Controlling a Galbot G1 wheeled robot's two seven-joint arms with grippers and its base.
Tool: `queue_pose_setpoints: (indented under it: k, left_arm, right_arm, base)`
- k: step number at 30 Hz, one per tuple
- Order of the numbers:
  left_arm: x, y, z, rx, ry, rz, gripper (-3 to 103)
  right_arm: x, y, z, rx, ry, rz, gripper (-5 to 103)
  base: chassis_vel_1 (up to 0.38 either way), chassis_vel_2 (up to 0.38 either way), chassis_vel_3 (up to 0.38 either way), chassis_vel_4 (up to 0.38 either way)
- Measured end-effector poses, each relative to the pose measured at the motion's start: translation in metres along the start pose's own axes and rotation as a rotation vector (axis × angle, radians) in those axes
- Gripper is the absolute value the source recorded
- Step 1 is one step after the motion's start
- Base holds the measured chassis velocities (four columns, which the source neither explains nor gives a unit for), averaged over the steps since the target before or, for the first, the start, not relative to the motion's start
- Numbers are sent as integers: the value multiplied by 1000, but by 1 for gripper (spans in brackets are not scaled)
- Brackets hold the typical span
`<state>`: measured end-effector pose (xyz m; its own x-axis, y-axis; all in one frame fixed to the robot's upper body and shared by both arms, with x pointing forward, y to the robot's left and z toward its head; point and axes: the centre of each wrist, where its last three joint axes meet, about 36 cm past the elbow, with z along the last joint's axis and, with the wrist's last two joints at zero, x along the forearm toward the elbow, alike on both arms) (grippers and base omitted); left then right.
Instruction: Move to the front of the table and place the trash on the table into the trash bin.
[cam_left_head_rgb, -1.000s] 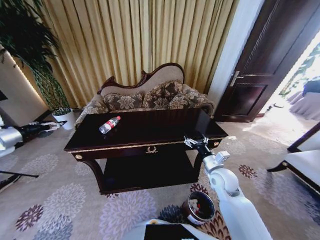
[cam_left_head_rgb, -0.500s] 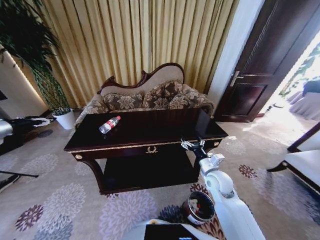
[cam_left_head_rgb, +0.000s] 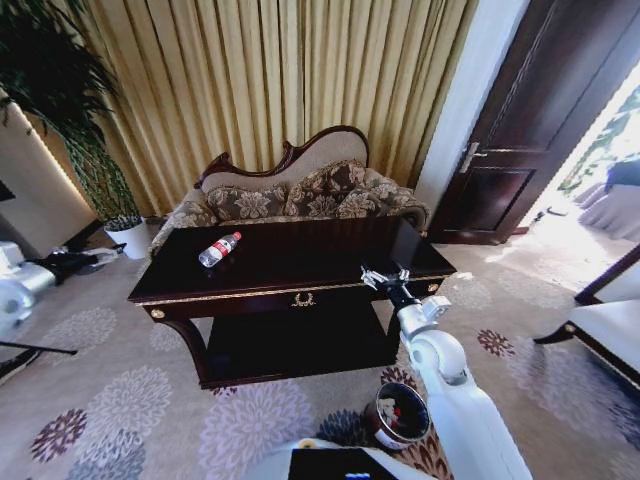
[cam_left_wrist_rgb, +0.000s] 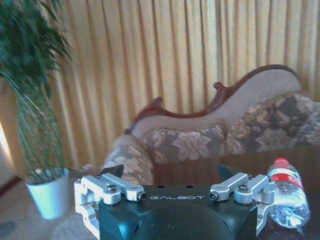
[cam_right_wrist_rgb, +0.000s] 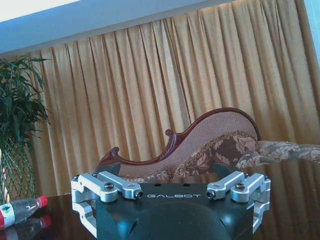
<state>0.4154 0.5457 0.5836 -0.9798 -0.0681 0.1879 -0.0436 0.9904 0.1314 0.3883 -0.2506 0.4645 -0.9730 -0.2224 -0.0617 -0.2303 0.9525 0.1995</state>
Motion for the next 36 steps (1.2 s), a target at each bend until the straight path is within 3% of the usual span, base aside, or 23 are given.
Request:
queue_pose_setpoints:
  k: [5, 8, 10, 13, 15, 17, 25, 33, 36]
  left_arm:
    - [1, -28, 15, 17, -34, -19, 100]
    - [-2, -62, 22, 64, -72, -20, 100]
    - [-2, -72, 23, 79, -82, -3, 100]
    - [-6, -94, 26, 103, -58, 28, 100]
    - [-8, -97, 27, 108, -46, 31, 100]
    - [-33, -98, 32, 127, 9, 21, 100]
    - [-88, -98, 38, 144, 46, 2, 100]
    - [-128, -119, 32, 149, 52, 58, 100]
    - [-140, -128, 18, 145, 74, 90, 100]
  right_arm:
    - [0, 1, 1, -2, 4, -2, 100]
    - [1, 0, 2, 0, 9, 4, 100]
    - [1, -1, 2, 1, 9, 5, 100]
    - [1, -2, 2, 4, 7, 9, 100]
    - [1, -3, 1, 5, 7, 10, 100]
    - [2, -7, 1, 10, 7, 17, 100]
    - [3, -14, 1, 21, 9, 30, 100]
    - [2, -24, 1, 36, 13, 50, 100]
    - [2, -26, 2, 36, 15, 55, 100]
  base:
    - [0, 0, 0, 0]
    - [0, 0, 0, 0]
    - [0, 0, 0, 0]
    - [0, 0, 0, 0]
    - [0, 0, 0, 0]
    - [0, 0, 0, 0]
    - [0, 0, 0, 0]
    - [0, 0, 0, 0]
    - [0, 0, 0, 0]
